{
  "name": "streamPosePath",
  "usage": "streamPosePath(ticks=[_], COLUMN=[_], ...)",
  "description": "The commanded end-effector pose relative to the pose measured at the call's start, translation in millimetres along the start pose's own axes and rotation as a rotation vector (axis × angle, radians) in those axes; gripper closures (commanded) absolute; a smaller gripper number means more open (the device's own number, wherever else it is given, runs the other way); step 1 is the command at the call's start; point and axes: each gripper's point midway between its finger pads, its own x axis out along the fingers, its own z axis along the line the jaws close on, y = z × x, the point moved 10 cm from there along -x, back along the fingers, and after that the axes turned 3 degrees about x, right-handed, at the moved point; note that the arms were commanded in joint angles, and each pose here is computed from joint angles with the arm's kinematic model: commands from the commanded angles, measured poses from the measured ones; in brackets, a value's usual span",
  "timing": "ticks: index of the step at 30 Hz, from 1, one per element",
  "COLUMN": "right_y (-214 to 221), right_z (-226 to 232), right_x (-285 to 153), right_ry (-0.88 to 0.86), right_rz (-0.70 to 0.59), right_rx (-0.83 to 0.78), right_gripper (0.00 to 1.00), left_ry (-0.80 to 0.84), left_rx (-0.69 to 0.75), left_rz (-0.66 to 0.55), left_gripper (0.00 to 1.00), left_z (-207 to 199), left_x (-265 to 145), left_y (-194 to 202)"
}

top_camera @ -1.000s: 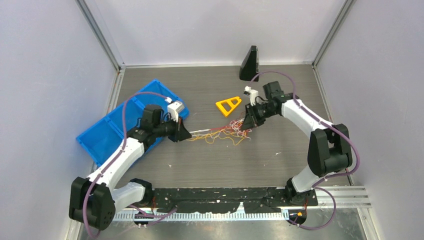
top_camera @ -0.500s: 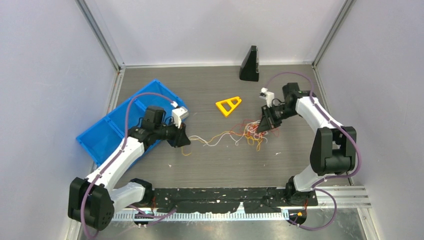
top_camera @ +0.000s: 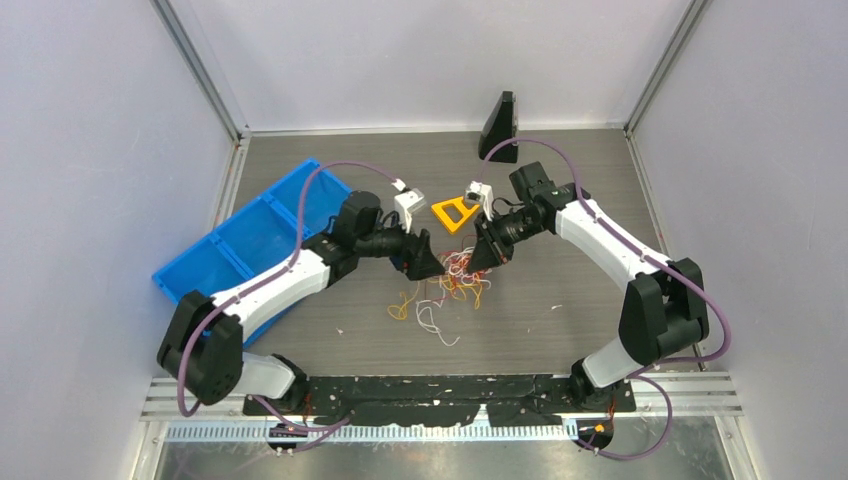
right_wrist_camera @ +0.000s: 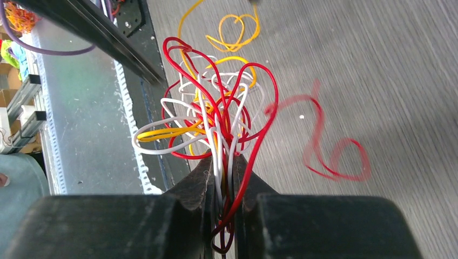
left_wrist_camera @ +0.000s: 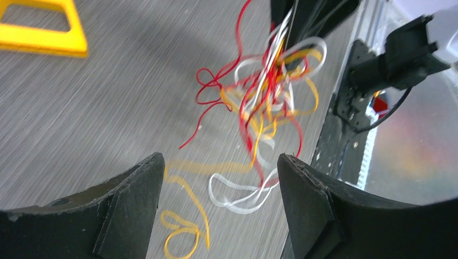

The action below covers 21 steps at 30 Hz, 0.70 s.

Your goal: Untangle the cables

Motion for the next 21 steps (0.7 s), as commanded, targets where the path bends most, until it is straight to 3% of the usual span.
streamPosePath(ticks=[1, 9, 11, 14, 15, 16, 19, 20, 21], right_y=[-28, -29, -24, -21, -19, -19, -16, -16, -15], right_z=[11, 20, 20, 15, 11, 10, 3, 1, -1], right_x=[2, 16, 25, 32, 34, 34, 26, 21, 19], right_ry=[-0.047, -0.152, -0.180, -0.222, -0.230, -0.239, -0.221, -0.209, -0.197], right_rz=[-0.095, -0.135, -0.119, -0.101, -0.095, -0.093, -0.114, -0.126, -0.130], right_rx=[-0.048, 0.028, 0.055, 0.122, 0.146, 0.160, 0.183, 0.188, 0.192], right_gripper=[0.89, 0.88, 0.88, 0.88, 0.88, 0.89, 0.86, 0.81, 0.78], left_ry=[-0.059, -0.292, -0.229, -0.093, -0.065, -0.043, -0.005, -0.020, -0.030], left_rx=[-0.005, -0.075, -0.099, -0.108, -0.104, -0.095, -0.088, -0.104, -0.123], left_rz=[-0.114, -0.066, -0.091, -0.153, -0.167, -0.175, -0.173, -0.175, -0.177], left_gripper=[0.25, 0.54, 0.51, 0.35, 0.36, 0.46, 0.93, 1.00, 1.00], left_z=[-3, 5, 3, -8, -10, -13, -14, -11, -9], left_x=[25, 52, 58, 61, 60, 58, 49, 46, 42], left_y=[-27, -17, -16, -19, -20, -20, -21, -20, -20])
